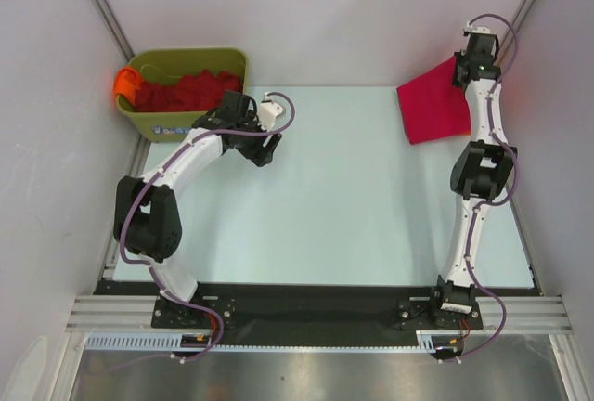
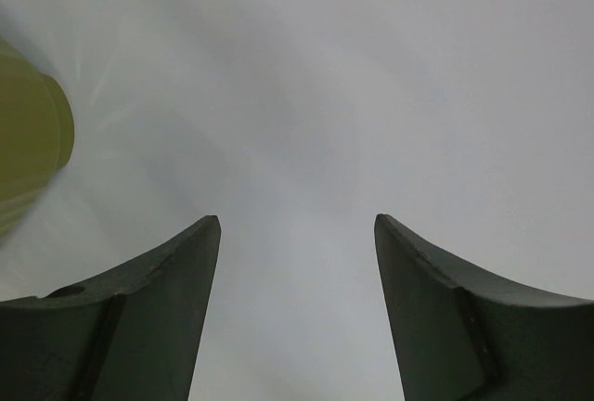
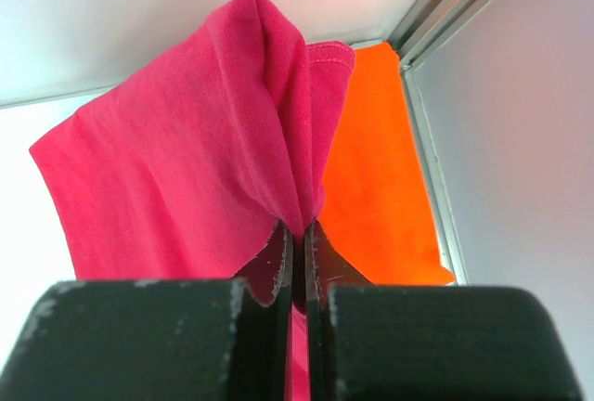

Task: Fold and stack the t-shirts
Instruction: Neatly place the folded tshirt to the corner

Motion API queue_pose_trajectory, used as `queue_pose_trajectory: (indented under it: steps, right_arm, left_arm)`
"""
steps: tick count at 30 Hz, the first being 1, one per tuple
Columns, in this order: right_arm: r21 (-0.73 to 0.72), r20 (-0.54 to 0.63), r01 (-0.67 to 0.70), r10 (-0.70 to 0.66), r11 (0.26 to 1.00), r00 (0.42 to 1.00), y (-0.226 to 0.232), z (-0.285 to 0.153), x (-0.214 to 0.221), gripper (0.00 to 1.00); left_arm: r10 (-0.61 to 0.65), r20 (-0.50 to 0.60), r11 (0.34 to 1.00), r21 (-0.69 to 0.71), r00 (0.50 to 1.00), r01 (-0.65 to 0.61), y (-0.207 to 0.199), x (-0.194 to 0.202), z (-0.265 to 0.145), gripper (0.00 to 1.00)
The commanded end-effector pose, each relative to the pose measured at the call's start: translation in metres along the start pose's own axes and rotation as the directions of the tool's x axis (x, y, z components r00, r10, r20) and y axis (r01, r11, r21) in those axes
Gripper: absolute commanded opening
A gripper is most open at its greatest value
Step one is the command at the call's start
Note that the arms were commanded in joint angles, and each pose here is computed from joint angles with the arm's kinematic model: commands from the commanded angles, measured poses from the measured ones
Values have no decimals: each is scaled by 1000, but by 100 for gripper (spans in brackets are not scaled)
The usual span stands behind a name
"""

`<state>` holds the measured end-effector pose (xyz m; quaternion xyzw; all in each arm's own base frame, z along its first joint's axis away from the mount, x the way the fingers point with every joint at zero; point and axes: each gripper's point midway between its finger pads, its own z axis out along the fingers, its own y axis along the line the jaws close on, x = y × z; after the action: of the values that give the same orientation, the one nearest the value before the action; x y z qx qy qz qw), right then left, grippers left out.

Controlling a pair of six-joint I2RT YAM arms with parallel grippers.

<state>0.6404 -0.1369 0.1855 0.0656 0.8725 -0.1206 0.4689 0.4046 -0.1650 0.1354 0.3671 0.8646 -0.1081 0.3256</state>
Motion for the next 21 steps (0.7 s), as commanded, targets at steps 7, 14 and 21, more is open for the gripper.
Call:
queue_pose_trajectory:
  steps: [7, 14, 21]
  right_arm:
    - [30, 256, -42, 33, 999, 966, -44, -59, -97, 0]
    - [26, 239, -52, 44, 998, 970, -56, -48, -87, 0]
    - [16, 292, -60, 53, 998, 955, -60, -66, -107, 0]
  left_arm:
    - [23, 30, 999, -24, 999, -22, 10, -17, -10, 73]
    - [23, 25, 1000, -20, 999, -22, 9, -15, -8, 73]
    - [26, 7, 999, -27, 1000, -26, 11, -11, -7, 73]
